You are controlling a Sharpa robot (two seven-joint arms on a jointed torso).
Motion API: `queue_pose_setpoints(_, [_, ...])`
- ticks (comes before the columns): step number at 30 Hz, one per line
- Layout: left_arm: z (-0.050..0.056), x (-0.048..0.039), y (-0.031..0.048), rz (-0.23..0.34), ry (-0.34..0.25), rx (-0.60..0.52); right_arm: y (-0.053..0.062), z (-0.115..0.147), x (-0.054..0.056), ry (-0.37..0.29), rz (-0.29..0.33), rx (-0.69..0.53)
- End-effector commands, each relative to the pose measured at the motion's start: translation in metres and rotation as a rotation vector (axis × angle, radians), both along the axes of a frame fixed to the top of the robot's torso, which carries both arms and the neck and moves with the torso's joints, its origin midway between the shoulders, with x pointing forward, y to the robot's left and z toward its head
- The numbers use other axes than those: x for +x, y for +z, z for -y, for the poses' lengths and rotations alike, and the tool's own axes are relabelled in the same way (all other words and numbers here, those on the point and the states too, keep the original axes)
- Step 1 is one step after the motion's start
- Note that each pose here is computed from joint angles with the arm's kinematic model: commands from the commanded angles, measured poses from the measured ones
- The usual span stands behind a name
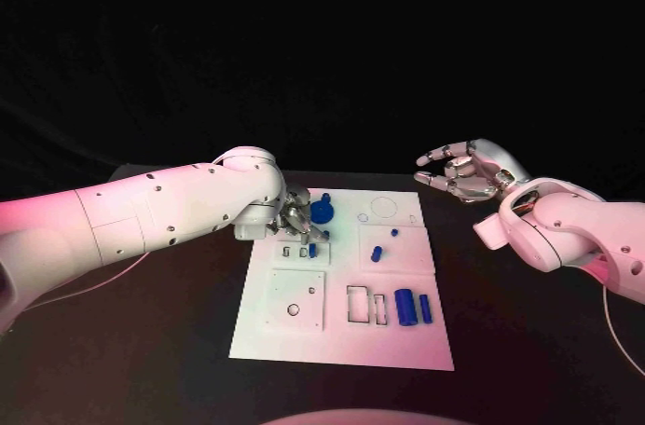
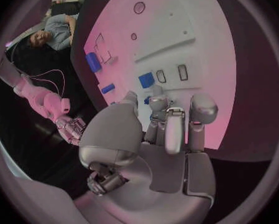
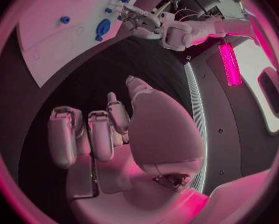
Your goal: Assemble the parts on the task board
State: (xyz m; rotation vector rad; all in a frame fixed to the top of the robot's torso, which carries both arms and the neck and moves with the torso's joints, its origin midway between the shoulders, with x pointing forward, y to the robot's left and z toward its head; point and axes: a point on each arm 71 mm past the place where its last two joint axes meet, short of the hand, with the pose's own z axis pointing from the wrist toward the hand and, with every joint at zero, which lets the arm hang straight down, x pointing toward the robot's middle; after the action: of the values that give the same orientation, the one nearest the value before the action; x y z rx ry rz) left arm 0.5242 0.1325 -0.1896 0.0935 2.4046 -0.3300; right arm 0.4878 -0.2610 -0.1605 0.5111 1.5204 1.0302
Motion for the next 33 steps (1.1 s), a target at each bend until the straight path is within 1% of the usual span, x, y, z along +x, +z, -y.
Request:
queue_pose_setpoints(1, [0.0025, -0.0028, -0.0024, -0.04, -0.018, 0.008, -0.0002, -0.0011, -0.0001, 0.005, 0.006, -0.005])
queue_pose_setpoints(15, [0.0048, -0.0057, -0.0053, -0.078, -0.03, 0.002, -0.0029, -0.0039, 0.0004, 0.008, 0.005, -0.004])
queue_pose_setpoints(33, [0.0047, -0.0055, -0.0063, -0.09, -0.032, 0.006, -0.004, -0.0048, 0.0004, 0.009, 0.003, -0.004])
